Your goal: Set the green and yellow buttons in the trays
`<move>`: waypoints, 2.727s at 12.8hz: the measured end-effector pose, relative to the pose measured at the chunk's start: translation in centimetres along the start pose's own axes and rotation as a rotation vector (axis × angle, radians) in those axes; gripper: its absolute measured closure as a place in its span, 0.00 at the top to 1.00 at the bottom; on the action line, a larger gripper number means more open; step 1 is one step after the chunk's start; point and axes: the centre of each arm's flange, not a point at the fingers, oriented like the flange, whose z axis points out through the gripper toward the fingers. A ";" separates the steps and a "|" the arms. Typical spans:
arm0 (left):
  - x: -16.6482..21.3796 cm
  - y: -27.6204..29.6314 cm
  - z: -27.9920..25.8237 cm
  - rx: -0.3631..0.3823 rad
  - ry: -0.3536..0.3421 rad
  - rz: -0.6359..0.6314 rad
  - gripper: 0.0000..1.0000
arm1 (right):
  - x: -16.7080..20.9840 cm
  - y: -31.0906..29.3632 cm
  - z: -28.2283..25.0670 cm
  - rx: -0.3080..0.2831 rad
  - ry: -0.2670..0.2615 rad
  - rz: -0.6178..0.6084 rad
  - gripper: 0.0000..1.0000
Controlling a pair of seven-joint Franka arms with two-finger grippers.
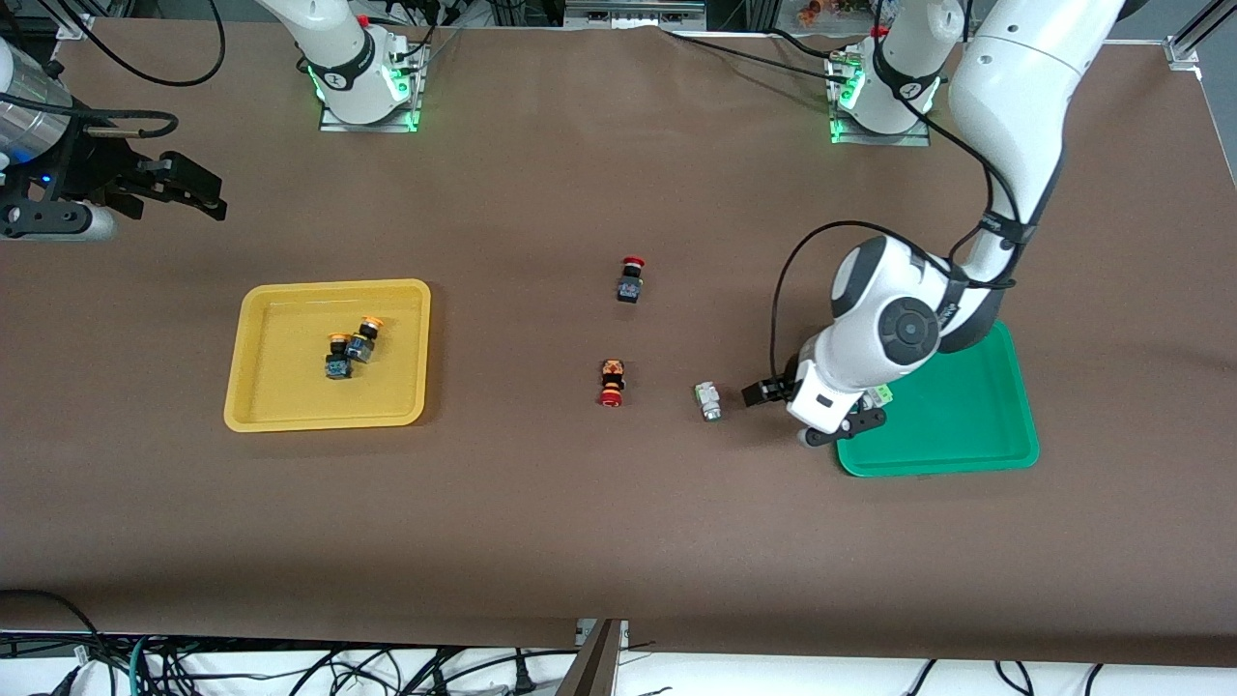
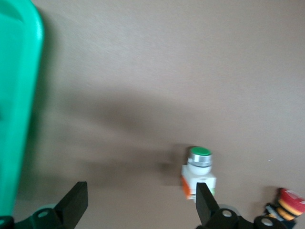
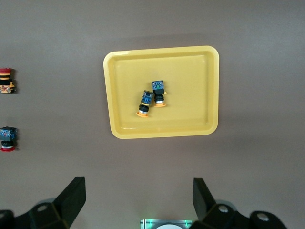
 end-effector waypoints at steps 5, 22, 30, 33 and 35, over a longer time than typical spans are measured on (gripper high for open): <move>-1.6 3.9 4.0 -0.057 0.029 -0.112 1.00 | 0.0 0.1 0.1 -0.001 -0.010 0.001 1.00; 0.8 1.2 0.0 0.214 0.007 0.232 0.34 | -0.1 0.0 0.0 -0.001 -0.011 -0.001 1.00; 11.4 -20.1 -3.2 0.249 -0.161 0.600 0.34 | 0.0 -0.1 0.2 -0.002 -0.014 -0.003 1.00; 11.4 -24.2 -0.4 0.253 -0.137 0.634 0.40 | 0.1 -0.1 0.3 -0.002 -0.017 -0.003 1.00; 11.6 -24.0 -1.7 0.211 -0.109 0.585 0.60 | 0.1 -0.1 0.3 -0.002 -0.018 -0.003 1.00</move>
